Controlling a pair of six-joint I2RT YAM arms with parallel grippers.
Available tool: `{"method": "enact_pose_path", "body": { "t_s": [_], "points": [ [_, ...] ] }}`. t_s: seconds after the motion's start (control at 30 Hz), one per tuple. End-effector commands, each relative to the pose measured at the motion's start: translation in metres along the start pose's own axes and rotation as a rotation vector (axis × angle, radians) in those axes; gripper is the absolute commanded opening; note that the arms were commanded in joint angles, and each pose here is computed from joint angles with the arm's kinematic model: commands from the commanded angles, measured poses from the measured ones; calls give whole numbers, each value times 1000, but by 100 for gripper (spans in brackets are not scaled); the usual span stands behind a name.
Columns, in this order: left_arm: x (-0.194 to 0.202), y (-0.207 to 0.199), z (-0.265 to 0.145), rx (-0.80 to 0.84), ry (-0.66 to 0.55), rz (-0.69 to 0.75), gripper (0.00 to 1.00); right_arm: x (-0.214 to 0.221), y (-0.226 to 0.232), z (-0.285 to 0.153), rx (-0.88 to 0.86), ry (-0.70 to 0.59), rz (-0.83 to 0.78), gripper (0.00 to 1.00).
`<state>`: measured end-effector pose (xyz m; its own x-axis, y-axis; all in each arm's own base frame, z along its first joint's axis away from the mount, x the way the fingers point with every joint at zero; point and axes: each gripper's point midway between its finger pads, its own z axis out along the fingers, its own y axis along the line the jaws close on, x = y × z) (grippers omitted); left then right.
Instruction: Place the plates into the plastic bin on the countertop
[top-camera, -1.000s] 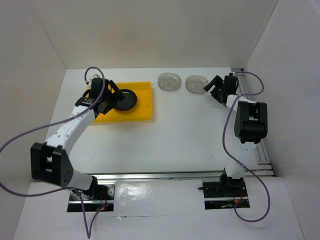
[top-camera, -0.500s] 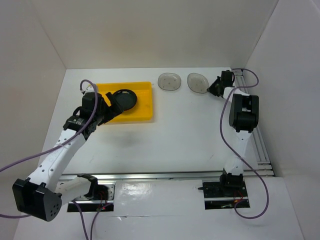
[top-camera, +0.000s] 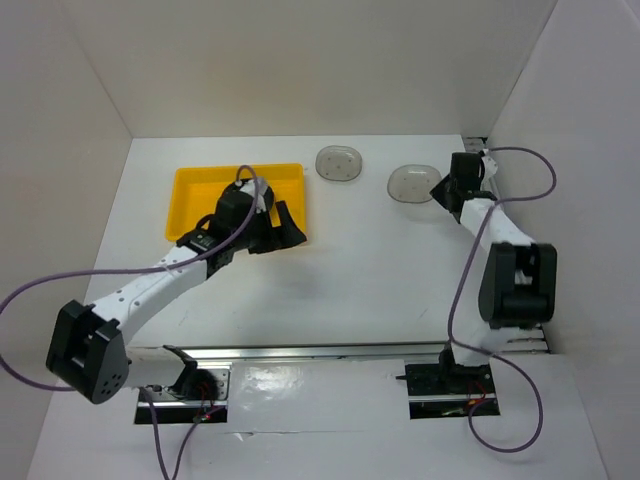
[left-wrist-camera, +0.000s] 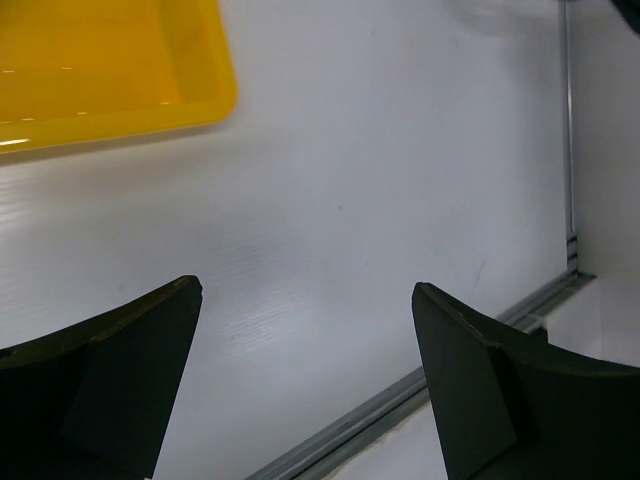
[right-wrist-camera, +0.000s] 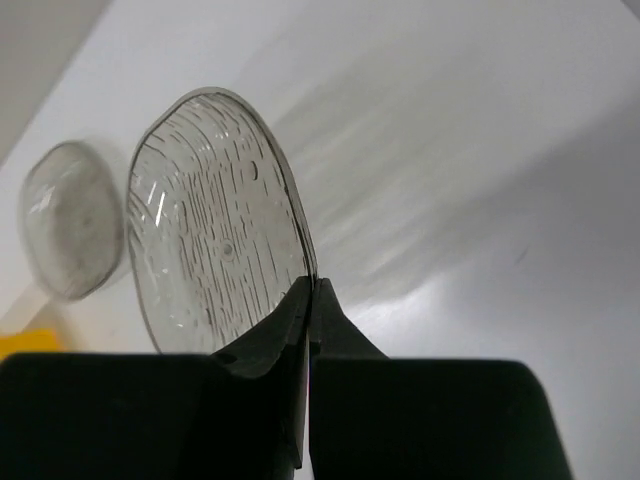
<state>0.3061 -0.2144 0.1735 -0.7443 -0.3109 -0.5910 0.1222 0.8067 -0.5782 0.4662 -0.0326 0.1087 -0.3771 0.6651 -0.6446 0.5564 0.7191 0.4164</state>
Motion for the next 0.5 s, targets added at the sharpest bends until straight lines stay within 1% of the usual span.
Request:
{"method": "enact_pose_path", "body": {
  "t_s": [0.0,0.03,0.07,0.1,0.13,0.17,0.2,0.23,0.27,0.3,0.33,0.37,0.4,0.47],
  "points": [
    [-23,-59,15,214,-41,52,100,5,14,-58,-35,-73,-63,0],
    [-26,-65,20,234,-39,45,100,15,14,-68,-47,-60,-93,0],
    [-30,-70,24,251,-42,31,100,17,23,-89,-97,-82,-100,0],
    [-25,-80,33,291,-8,41,100,39,17,-92,-149,-35,-129,0],
    [-26,-85,38,316,-4,46,100,49,19,-101,-201,-13,-155,0],
    [-31,-96,41,364,-14,33,100,51,27,-120,-260,-27,-160,0],
    [-33,-103,44,395,-11,32,100,67,25,-126,-298,5,-190,0],
    [-27,-106,51,426,25,25,100,71,25,-133,-313,4,-212,0],
    [-27,-110,54,449,31,5,100,72,33,-149,-363,-15,-221,0],
    [-33,-118,56,494,10,5,100,76,32,-155,-389,-11,-237,0],
    [-31,-126,55,542,34,3,100,84,32,-159,-424,-7,-251,0],
    [-23,-126,67,543,69,-23,100,85,34,-165,-460,-16,-263,0],
    [-23,-126,72,539,73,-25,100,83,40,-178,-521,-30,-260,0],
    [-16,-129,81,533,79,-22,100,89,40,-184,-545,-17,-279,0]
  ]
}}
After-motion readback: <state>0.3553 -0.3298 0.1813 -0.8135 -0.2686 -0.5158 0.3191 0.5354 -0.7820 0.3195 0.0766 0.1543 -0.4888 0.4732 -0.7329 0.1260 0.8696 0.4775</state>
